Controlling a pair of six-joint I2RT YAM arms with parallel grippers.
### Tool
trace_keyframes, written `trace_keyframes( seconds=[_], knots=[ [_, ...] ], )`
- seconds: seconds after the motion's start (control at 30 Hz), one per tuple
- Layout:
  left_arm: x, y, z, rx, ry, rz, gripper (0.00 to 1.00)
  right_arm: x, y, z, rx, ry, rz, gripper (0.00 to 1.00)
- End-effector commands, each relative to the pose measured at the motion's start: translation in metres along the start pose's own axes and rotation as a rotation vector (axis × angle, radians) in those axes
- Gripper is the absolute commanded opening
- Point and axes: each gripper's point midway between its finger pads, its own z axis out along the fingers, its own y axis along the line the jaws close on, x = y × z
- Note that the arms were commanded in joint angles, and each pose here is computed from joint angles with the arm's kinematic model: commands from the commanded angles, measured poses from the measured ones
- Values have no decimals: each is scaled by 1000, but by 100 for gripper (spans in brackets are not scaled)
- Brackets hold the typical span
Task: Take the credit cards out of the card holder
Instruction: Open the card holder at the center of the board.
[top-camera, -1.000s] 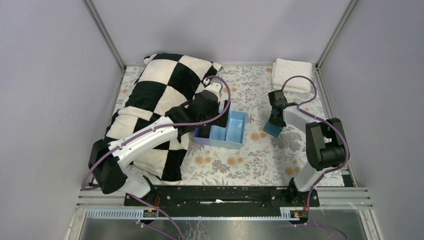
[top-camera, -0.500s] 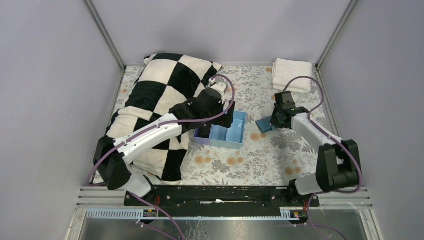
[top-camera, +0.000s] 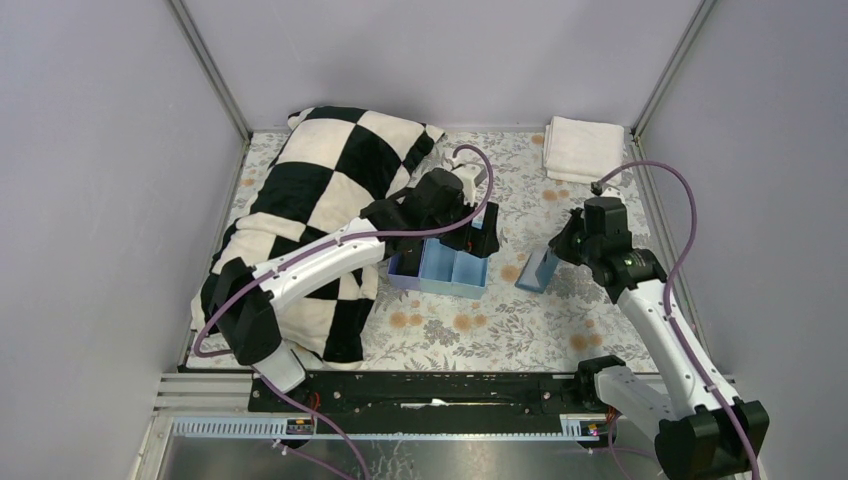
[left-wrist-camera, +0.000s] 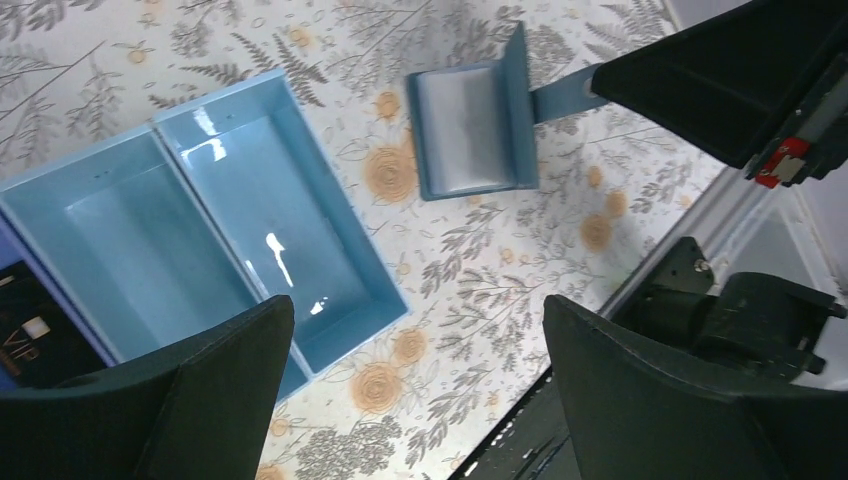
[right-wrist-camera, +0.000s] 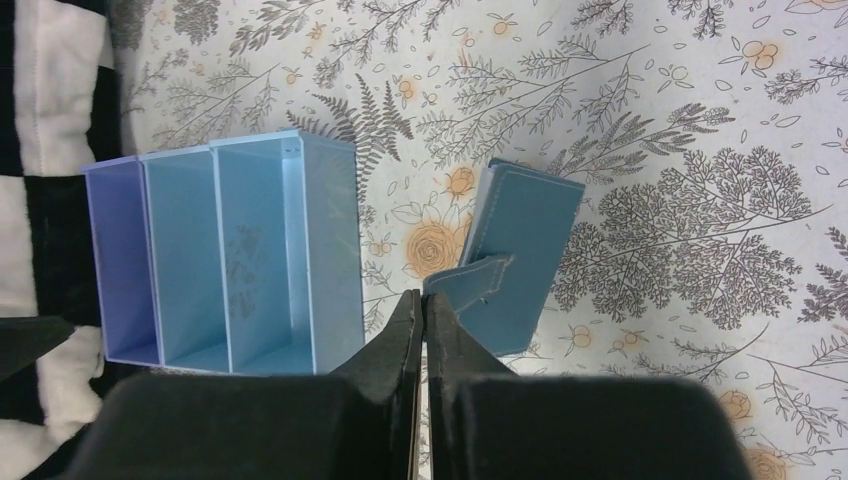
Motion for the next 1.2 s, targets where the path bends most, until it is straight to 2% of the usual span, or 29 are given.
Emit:
trace_keyframes(
  seconds=[0.0,0.17,0.3,0.4,0.47,0.53,0.67,0.73,0.77,0.97,1.17],
  knots=[
    [-29,-36,-5,127,-78,-6,99,0,7,-13,-33,3,19,0],
    [-21,-38,-4,144,-47,-27,99,-2,11,-13,-52,5,28,0],
    [-11,-45,2,181,5,-47,98,11,-25,-8,132,26,33,0],
    [2,-75,3,345,56,-28,99,26,-60,-6,293,33,56,0],
    [6,-95,6,457,42,-43,99,36,-74,-1,341,31,87,0],
    [4,-102,17,488,22,-73,99,48,-86,2,380,47,125,0],
    [14,-100,51,424,91,-80,99,64,-107,-3,471,65,206,17],
    [17,-101,65,406,107,-94,99,64,-109,-4,465,34,239,39],
    [19,-101,71,404,115,-106,99,63,-106,-6,445,21,249,42],
    [23,-99,92,381,110,-128,99,37,-78,-14,302,-38,243,44],
    [19,-96,105,356,91,-139,97,16,-57,-18,229,-52,234,41]
  ],
)
